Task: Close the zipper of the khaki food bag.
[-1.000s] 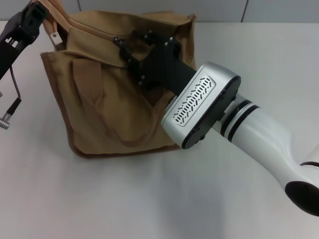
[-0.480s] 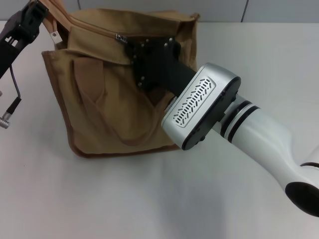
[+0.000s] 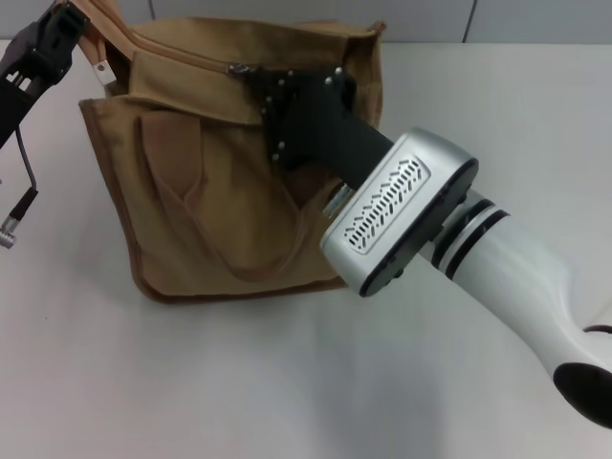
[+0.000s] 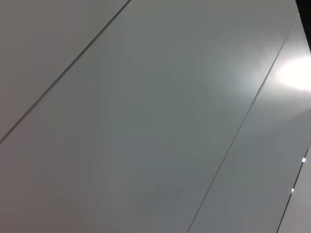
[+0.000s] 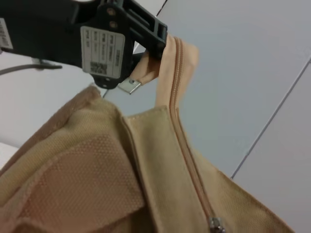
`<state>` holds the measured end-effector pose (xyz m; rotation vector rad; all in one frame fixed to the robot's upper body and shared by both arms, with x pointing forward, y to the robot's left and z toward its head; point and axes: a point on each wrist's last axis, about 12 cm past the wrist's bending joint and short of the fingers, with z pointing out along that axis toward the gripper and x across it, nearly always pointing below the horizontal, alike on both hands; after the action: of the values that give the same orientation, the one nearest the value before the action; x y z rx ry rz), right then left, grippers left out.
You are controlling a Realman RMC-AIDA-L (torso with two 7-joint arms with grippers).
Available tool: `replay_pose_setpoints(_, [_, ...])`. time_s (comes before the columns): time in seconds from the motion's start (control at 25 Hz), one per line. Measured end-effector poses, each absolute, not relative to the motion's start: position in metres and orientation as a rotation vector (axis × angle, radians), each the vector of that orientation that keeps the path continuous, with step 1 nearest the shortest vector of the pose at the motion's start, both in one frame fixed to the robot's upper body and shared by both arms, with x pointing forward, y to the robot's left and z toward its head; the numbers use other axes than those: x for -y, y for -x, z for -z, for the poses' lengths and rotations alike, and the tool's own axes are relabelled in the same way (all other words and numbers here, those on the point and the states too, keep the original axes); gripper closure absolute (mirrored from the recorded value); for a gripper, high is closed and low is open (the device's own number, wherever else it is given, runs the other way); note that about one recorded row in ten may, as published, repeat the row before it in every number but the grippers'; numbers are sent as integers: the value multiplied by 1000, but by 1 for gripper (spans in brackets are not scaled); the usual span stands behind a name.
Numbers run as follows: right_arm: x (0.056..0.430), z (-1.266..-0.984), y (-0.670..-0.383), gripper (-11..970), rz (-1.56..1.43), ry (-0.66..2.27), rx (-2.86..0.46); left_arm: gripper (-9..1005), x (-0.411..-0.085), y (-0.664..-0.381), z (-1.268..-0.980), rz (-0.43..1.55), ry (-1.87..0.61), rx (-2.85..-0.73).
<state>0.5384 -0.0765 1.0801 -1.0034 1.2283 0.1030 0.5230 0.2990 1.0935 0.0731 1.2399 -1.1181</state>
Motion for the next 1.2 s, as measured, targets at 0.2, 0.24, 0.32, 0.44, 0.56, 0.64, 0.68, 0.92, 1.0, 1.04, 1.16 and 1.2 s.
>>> replay_pose_setpoints(0.2, [82, -1077, -536, 961, -80, 996, -1237, 978, -300, -523, -1093, 1114, -67, -1237])
replay_pose_setpoints(0.24, [83, -1077, -536, 961, -78, 993, -1241, 979, -301, -523, -1094, 1112, -65, -1235])
replay_pose_setpoints(0.32, [85, -1075, -535, 962, -76, 988, -1248, 979, -301, -522, -1094, 1111, -62, -1233])
replay_pose_setpoints(0.44, [87, -1073, -533, 963, -73, 978, -1255, 979, -302, -522, -1094, 1109, -62, -1233])
replay_pose_setpoints(0.56, [89, -1073, -531, 964, -70, 968, -1257, 979, -302, -522, -1093, 1108, -61, -1233])
replay_pose_setpoints(0.64, [90, -1074, -528, 963, -64, 948, -1247, 979, -302, -522, -1094, 1110, -61, -1230])
replay_pose_setpoints(0.68, [91, -1076, -526, 962, -63, 931, -1234, 979, -302, -522, -1094, 1112, -61, -1228])
replay_pose_setpoints(0.92, [94, -1085, -516, 959, -63, 853, -1188, 979, -298, -522, -1097, 1139, -78, -1203])
replay_pose_setpoints(1.0, [94, -1087, -512, 960, -54, 842, -1180, 979, -295, -523, -1101, 1159, -94, -1185])
replay_pose_setpoints(1.04, [94, -1087, -511, 960, -46, 843, -1177, 979, -292, -525, -1103, 1173, -103, -1175])
replay_pose_setpoints(1.16, [94, -1086, -508, 901, -40, 846, -1175, 979, -285, -531, -1108, 1206, -126, -1155])
replay_pose_setpoints(1.2, [94, -1086, -506, 872, -43, 845, -1175, 979, -283, -532, -1110, 1214, -132, -1152])
